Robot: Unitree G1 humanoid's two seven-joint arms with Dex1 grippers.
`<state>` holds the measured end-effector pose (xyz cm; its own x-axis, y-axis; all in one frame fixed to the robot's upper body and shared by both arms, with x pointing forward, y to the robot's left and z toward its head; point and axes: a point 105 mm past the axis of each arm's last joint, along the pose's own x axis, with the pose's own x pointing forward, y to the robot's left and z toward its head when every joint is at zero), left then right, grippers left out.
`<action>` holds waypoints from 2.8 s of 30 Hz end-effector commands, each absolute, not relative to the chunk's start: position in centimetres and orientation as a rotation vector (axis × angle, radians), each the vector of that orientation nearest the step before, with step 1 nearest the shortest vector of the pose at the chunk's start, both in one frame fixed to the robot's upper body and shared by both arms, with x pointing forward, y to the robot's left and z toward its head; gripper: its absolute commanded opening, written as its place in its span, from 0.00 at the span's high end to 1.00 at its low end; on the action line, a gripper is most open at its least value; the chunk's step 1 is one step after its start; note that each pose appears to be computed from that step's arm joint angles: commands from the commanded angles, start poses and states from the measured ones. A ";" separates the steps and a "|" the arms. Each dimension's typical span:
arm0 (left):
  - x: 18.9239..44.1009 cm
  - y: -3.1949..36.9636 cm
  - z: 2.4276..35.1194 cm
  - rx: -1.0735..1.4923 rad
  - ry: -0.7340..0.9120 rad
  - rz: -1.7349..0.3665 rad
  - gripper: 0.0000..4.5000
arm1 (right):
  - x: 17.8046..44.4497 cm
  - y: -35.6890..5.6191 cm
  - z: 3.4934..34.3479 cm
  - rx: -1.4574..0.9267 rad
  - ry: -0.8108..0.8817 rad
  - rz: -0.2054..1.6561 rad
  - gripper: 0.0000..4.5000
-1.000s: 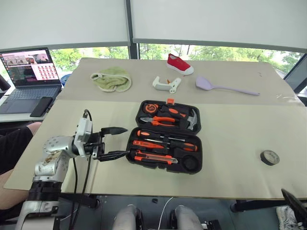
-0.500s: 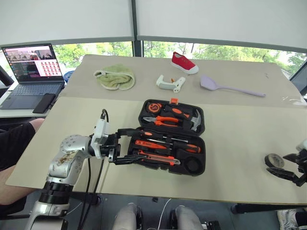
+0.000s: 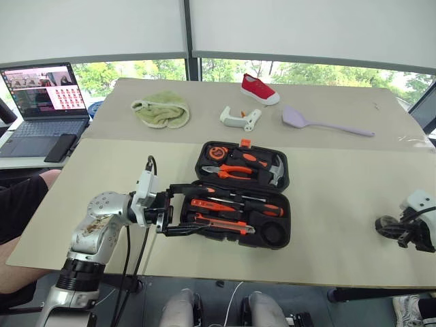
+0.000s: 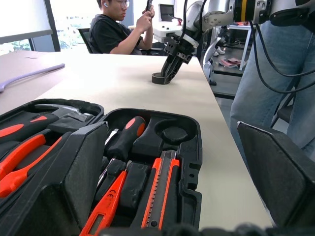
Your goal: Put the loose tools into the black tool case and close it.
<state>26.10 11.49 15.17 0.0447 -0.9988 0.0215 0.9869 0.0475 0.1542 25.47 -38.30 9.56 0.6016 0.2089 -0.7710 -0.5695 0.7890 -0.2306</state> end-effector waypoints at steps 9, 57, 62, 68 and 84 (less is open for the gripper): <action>25.4 13.0 14.9 0.168 -0.155 -1.501 0.00 | 24.4 -21.0 17.2 -0.308 0.495 1.216 0.98; 32.6 19.8 13.8 0.194 0.030 -0.870 0.24 | 28.3 -20.1 14.9 -0.432 0.333 1.098 0.45; 36.0 18.8 12.8 0.170 0.088 -0.793 0.64 | 32.3 -21.5 12.9 -0.531 0.243 0.878 0.84; 37.8 14.8 11.1 0.207 0.127 -0.863 0.96 | 34.6 -20.3 11.1 -0.573 0.213 0.823 1.00; 34.4 12.2 9.4 0.283 0.145 -1.117 0.96 | 32.7 -20.1 10.3 -0.515 0.213 0.868 1.00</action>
<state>34.70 12.67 8.43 0.4529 -0.8469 -0.2789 0.8913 0.4374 0.1192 33.12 -20.28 8.98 0.6426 0.6459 -0.4122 -0.7662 0.5445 -0.3412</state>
